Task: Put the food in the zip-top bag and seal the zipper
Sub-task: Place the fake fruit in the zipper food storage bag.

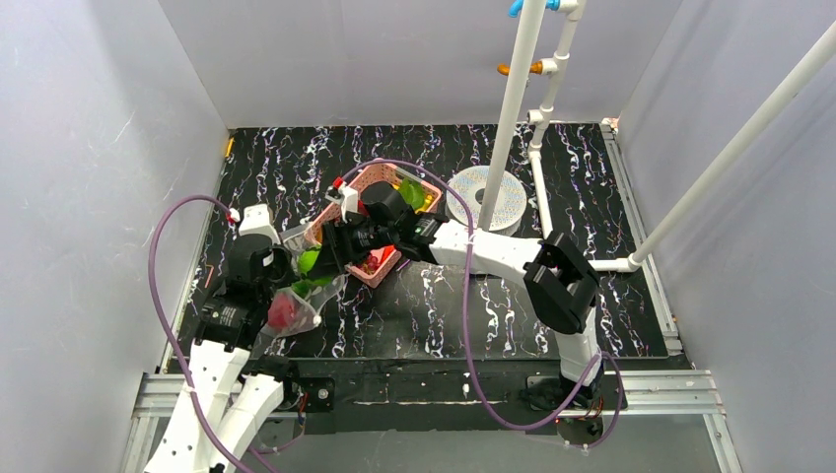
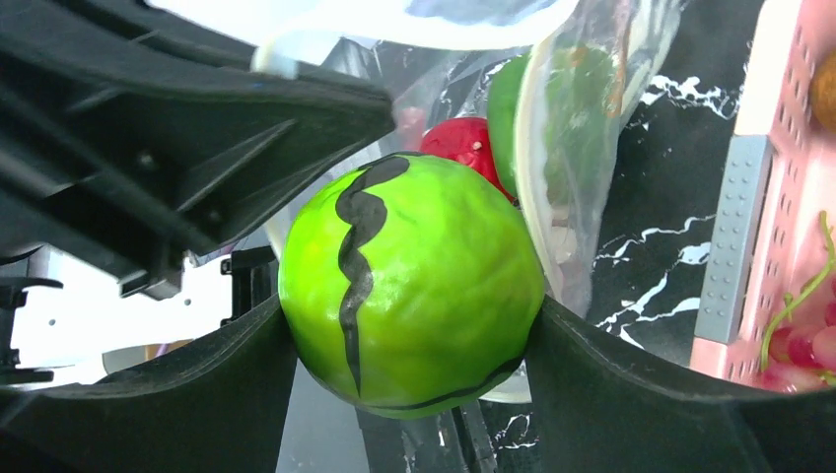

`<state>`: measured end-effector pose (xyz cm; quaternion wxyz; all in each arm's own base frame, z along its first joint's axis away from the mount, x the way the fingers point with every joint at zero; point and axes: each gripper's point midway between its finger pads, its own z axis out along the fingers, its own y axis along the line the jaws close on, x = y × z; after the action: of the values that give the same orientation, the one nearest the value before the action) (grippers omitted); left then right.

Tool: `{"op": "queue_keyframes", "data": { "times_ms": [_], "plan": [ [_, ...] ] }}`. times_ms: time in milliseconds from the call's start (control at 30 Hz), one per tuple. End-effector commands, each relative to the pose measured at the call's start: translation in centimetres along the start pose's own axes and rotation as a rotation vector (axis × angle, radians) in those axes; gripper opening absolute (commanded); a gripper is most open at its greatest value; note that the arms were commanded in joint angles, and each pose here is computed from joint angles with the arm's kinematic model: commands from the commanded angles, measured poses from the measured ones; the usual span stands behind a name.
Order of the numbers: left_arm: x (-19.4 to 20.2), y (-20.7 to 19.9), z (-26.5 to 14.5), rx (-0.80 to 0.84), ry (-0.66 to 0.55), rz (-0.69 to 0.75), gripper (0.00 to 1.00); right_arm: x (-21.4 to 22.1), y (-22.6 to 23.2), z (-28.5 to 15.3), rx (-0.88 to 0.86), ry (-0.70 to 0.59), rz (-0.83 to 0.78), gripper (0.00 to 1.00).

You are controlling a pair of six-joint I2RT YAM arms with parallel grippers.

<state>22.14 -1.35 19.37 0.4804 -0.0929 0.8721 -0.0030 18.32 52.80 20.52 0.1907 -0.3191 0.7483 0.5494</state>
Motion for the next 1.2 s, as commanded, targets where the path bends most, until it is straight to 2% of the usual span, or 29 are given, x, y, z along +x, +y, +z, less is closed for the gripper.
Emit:
{"op": "queue_keyframes", "data": {
  "times_ms": [0,200,433,600,733,833,1033,1167],
  "plan": [
    [-0.7,-1.7,-1.4,0.093,0.005,-0.037,0.0,-3.0,2.0,-0.7,-0.01,-0.064,-0.016,0.01],
    [-1.2,-3.8,-4.1,0.171,0.147,-0.133,0.0,-3.7,1.4,-1.7,0.091,-0.112,-0.045,0.13],
    [-0.5,-5.2,-4.9,0.224,0.208,-0.211,0.0,-3.9,2.4,-2.5,0.118,-0.108,-0.09,0.3],
    [0.0,-6.0,-5.1,0.265,0.231,-0.252,0.0,-3.7,2.7,-2.9,0.147,-0.112,-0.117,0.49],
    [-0.4,-6.2,-5.6,0.278,0.219,-0.266,0.0,-3.7,2.8,-2.7,0.156,-0.102,-0.121,0.76],
    [-0.7,-6.1,-5.8,0.278,0.213,-0.269,0.0,-3.9,3.0,-2.8,0.165,-0.103,-0.13,0.89],
    [-0.3,-5.9,-5.7,0.267,0.216,-0.272,0.0,-3.8,3.1,-3.3,0.175,-0.109,-0.15,0.97],
    [-0.1,-6.0,-5.5,0.269,0.223,-0.277,0.0,-4.0,3.2,-3.6,0.18,-0.115,-0.164,0.98]
  ]
}}
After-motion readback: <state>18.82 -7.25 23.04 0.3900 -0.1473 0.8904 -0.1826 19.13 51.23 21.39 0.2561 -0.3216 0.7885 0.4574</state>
